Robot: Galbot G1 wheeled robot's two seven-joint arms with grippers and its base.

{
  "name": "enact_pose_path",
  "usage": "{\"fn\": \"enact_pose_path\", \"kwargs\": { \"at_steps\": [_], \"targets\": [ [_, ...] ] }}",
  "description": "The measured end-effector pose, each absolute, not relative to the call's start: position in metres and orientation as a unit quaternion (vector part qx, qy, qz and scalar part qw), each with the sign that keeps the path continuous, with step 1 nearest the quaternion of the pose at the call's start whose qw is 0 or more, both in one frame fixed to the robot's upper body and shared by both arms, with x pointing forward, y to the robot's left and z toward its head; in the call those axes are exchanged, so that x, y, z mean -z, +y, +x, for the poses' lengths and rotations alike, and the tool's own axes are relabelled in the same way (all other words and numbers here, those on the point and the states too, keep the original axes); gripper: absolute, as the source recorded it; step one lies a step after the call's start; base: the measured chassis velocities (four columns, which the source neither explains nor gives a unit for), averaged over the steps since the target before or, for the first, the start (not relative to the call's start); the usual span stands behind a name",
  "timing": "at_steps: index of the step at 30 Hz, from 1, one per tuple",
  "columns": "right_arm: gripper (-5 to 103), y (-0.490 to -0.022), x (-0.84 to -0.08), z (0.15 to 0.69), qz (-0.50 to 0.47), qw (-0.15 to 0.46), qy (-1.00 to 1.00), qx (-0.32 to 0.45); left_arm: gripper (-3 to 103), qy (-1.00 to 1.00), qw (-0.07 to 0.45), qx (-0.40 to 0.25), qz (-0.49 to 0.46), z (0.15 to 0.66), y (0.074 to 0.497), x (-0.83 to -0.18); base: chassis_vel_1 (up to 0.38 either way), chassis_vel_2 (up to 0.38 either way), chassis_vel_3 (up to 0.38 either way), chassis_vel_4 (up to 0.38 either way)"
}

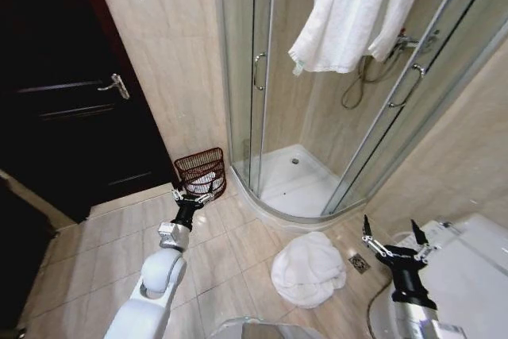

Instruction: Discard the used towel into the hamper.

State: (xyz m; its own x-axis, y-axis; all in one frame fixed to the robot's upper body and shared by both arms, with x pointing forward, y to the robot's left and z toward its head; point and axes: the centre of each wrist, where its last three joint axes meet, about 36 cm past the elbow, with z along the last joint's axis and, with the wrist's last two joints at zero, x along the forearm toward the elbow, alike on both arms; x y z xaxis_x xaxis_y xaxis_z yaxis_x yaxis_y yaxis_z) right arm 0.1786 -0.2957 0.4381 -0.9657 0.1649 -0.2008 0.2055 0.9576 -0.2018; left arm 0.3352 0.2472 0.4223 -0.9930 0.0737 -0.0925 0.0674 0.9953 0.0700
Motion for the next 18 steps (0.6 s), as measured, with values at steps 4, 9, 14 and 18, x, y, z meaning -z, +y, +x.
{"fn": "enact_pose_path", "kwargs": {
  "at_steps": [4, 9, 14, 18],
  "targets": [
    [100, -0.2958, -0.4368, 0.1808, 0.094, 0.090, 0.985, 0.110, 100, 0.998, 0.047, -0.037, 0.035, 0.3372, 0.2491, -0.4234, 0.000, 0.000, 0.000, 0.000],
    [100, -0.2953, -0.4358, 0.1817, 0.092, 0.088, 0.986, 0.110, 100, 0.998, 0.047, -0.039, 0.032, 0.3386, 0.2518, -0.4231, 0.000, 0.000, 0.000, 0.000],
    [100, -0.2954, -0.4359, 0.1823, 0.092, 0.089, 0.986, 0.109, 100, 0.997, 0.049, -0.043, 0.032, 0.3408, 0.2535, -0.4245, 0.000, 0.000, 0.000, 0.000],
    [100, -0.2958, -0.4362, 0.1823, 0.093, 0.089, 0.986, 0.109, 100, 0.997, 0.048, -0.042, 0.036, 0.3430, 0.2510, -0.4260, 0.000, 0.000, 0.000, 0.000]
  ]
}}
